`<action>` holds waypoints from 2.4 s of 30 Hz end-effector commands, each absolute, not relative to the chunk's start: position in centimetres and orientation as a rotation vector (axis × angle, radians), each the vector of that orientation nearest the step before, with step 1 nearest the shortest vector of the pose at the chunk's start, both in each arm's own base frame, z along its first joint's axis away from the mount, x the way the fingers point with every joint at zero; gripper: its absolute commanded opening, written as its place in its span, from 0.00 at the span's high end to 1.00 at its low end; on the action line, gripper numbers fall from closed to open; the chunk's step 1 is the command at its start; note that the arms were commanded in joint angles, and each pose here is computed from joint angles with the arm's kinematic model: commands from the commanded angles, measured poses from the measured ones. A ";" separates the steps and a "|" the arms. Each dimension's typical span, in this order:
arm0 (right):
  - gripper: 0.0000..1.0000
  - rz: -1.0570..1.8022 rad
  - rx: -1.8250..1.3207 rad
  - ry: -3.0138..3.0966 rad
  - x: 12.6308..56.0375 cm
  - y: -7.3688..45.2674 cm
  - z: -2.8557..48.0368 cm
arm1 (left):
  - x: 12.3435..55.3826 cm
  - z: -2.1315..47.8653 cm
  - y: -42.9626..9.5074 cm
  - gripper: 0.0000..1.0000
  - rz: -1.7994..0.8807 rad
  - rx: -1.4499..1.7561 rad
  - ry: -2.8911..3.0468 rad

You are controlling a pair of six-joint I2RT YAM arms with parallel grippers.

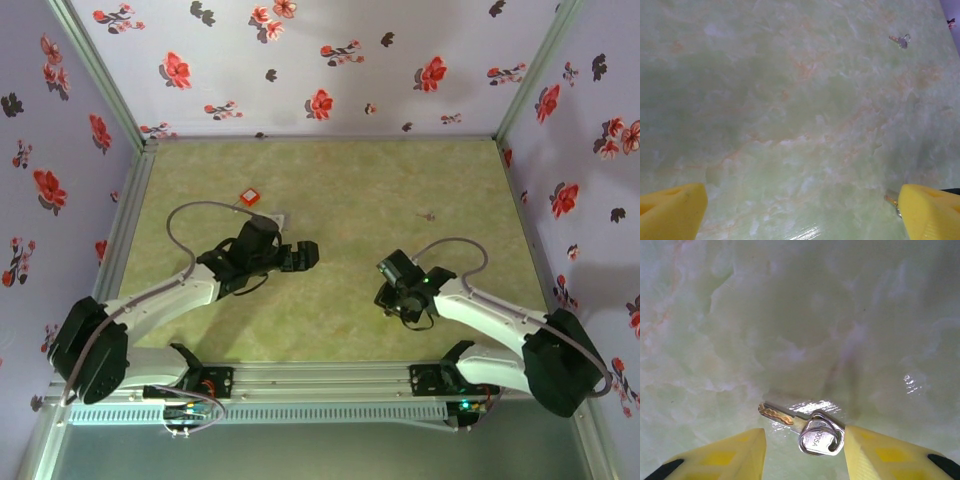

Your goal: Unlock with the key

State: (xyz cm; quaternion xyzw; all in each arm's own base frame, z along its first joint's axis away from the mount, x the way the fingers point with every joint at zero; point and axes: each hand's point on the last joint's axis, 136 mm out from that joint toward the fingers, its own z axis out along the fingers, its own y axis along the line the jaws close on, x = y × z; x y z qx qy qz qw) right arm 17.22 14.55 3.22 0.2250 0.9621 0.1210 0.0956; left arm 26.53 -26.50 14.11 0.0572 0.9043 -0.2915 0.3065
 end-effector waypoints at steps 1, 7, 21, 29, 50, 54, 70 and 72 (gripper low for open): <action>0.56 0.284 0.711 2.860 16.4 13.6 2.3 | 26.6 13.6 -26.5 0.02 -0.753 0.140 2.405; 0.59 0.269 0.722 2.874 16.0 13.5 1.5 | 26.6 13.2 -26.5 0.03 -0.745 0.137 2.417; 0.83 0.254 0.736 2.875 15.6 13.1 0.9 | 26.9 12.6 -26.9 0.04 -0.732 0.134 2.439; 0.95 0.256 0.741 2.855 15.2 12.6 1.2 | 26.5 12.7 -28.6 0.04 -0.770 0.149 2.436; 1.00 0.658 0.594 2.480 22.2 17.2 12.7 | 25.4 14.9 -39.7 0.15 -1.688 -0.398 2.330; 1.00 0.723 0.570 2.398 23.4 17.9 14.9 | 25.0 14.6 -40.1 0.16 -1.765 -0.534 2.341; 1.00 1.000 0.476 2.211 25.2 21.3 19.4 | 23.9 15.0 -42.0 0.14 -1.963 -0.790 2.358; 1.00 1.046 0.466 2.189 25.2 21.8 19.7 | 24.0 14.8 -42.1 0.14 -1.983 -0.825 2.351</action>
